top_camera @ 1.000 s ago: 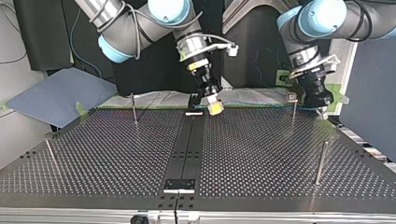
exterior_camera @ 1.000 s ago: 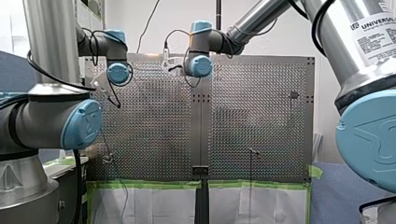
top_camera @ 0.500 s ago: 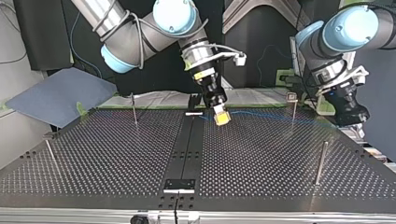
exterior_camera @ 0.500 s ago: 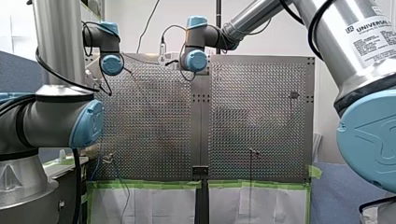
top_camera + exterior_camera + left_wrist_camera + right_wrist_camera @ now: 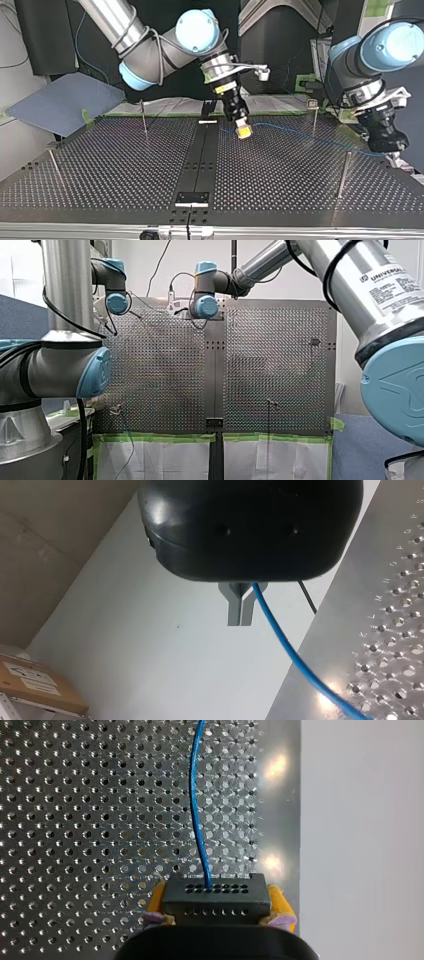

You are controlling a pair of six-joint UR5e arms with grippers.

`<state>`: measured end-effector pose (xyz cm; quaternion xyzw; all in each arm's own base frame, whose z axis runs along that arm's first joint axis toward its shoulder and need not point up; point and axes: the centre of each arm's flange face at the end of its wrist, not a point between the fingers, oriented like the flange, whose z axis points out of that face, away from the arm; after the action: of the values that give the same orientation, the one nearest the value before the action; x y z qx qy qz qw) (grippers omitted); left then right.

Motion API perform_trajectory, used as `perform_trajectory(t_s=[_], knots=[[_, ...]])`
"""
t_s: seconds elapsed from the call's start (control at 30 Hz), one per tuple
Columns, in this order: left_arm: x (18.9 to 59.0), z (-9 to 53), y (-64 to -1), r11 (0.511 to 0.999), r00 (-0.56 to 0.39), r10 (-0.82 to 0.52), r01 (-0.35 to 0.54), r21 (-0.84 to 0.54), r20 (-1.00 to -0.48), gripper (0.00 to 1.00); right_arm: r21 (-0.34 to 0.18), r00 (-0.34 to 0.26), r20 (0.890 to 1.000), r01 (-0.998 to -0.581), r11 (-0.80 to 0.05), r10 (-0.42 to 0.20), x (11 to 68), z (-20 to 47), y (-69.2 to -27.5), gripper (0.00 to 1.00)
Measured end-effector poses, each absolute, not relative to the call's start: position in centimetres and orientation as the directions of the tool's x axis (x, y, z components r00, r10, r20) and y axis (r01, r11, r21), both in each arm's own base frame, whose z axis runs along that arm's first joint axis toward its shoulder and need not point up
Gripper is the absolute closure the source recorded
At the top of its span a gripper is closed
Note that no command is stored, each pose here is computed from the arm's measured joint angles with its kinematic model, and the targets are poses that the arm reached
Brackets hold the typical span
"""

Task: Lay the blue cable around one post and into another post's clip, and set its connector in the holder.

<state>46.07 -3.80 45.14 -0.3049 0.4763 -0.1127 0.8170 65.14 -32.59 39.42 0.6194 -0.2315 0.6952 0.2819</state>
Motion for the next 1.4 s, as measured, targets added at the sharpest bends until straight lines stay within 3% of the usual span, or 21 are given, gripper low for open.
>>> perform_trajectory(t_s=[0.43,0.9,1.4], knots=[[48.9,47.2,-2.5,0.802,0.518,-0.468,-0.091,-0.59,-0.716,0.99,0.022,-0.081,0.991,-0.688,-0.725,0.106,66.1,41.4,-34.7,1.0],[52.8,47.1,-0.9,0.814,0.479,-0.471,-0.087,-0.574,-0.741,0.99,0.037,-0.005,0.998,-0.695,-0.718,0.056,67.9,38.3,-37.4,1.0],[55.2,46.7,2.3,0.812,0.473,-0.461,-0.116,-0.572,-0.751,0.99,0.036,-0.083,0.987,-0.713,-0.7,0.135,67.7,44.1,-40.4,1.0]])
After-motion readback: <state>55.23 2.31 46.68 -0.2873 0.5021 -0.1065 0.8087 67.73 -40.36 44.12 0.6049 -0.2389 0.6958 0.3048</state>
